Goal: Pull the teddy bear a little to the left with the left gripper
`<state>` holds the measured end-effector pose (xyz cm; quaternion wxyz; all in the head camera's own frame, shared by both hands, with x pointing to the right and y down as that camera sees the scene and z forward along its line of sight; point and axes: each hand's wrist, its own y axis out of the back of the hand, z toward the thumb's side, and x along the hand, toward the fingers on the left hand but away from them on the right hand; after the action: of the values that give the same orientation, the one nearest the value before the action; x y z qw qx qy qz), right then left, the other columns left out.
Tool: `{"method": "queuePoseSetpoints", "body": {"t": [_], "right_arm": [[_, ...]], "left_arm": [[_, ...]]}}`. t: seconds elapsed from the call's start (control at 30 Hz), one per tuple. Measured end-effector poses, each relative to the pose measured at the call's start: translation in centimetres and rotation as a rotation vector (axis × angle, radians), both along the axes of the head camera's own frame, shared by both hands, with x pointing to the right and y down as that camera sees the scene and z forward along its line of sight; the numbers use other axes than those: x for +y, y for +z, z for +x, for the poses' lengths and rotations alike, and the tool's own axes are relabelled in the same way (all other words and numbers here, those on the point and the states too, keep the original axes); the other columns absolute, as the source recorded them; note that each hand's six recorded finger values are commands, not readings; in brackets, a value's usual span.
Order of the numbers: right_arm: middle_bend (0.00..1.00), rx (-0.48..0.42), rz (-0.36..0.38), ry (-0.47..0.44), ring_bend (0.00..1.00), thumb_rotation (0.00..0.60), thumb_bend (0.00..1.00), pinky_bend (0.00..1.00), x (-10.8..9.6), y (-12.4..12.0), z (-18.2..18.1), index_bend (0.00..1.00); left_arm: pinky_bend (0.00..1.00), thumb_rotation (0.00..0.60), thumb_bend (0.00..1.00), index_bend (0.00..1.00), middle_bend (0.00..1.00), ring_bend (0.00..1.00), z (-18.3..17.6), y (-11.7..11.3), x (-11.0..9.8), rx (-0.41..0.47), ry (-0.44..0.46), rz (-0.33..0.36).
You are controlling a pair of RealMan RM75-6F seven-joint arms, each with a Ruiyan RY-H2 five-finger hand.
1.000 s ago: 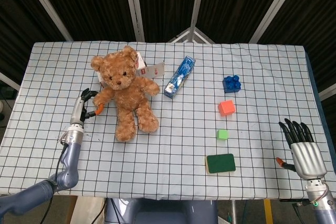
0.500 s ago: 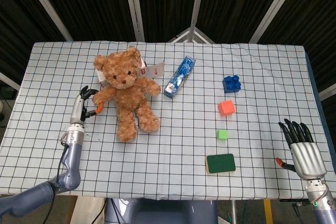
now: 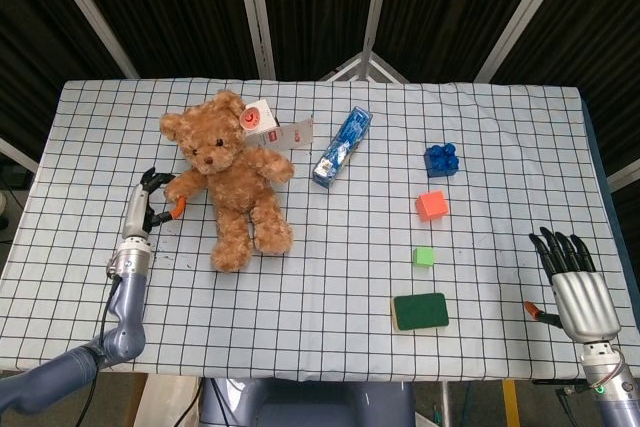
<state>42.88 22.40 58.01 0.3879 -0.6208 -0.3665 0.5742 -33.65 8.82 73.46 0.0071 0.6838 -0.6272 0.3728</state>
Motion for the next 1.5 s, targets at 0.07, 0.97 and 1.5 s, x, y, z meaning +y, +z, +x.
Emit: {"method": "queuePoseSetpoints", "body": {"t": [0.07,0.97,1.5], "right_arm": [[0.0,0.001,-0.001,-0.001,0.0,0.6,0.1,0.0,0.0,0.0,0.0,0.0],[0.0,0.001,-0.006,0.003,0.0,0.6,0.1,0.0,0.1,0.0,0.0,0.0],[0.0,0.003,-0.016,0.005,0.0,0.6,0.1,0.0,0.2,0.0,0.0,0.0]], "left_arm": [[0.0,0.6,0.56,0.42,0.39,0.0,0.3,-0.4,-0.1,0.008,0.005,0.014],[0.0,0.6,0.58,0.42,0.39,0.0,-0.5,0.6,0.3,-0.049,0.008,-0.006],[0.0,0.6,0.58,0.42,0.38,0.0,-0.2,-1.1,0.0,-0.104,0.045,0.051]]}}
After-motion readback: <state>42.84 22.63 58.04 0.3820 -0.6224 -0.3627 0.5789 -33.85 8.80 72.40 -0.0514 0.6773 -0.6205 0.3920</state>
